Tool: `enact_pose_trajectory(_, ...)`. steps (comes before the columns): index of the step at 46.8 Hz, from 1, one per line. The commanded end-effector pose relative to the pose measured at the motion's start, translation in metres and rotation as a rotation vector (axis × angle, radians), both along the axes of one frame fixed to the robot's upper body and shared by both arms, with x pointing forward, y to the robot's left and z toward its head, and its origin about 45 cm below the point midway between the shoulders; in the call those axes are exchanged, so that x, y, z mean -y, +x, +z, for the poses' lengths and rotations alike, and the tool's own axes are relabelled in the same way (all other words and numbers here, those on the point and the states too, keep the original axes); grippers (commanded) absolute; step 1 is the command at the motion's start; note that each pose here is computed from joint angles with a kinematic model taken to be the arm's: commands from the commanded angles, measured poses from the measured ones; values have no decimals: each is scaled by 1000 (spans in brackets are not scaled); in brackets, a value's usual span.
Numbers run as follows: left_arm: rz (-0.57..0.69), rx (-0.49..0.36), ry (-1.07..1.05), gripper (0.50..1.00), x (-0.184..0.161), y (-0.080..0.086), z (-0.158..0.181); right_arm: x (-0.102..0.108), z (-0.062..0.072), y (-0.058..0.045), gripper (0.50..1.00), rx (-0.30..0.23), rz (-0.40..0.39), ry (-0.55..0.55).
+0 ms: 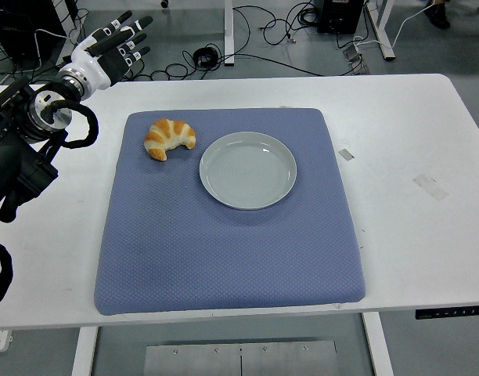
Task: Place the bread on the plate
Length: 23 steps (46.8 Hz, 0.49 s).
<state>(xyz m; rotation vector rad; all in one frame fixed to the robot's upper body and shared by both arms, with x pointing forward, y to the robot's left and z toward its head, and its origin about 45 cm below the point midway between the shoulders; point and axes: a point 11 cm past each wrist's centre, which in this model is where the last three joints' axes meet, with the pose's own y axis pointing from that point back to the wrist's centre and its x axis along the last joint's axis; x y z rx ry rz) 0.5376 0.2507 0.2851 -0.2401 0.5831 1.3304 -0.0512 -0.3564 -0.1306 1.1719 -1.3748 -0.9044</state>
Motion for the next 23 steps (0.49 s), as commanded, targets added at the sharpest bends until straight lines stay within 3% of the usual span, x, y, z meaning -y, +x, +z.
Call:
enact_pose_trajectory(1,-1,0,2,981,0,0,0,0,0,0,1000,0,-1,0)
enact_pose_trajectory(23,20,6,16,983,-1,2,3,0,0,0,1000,0,0,0)
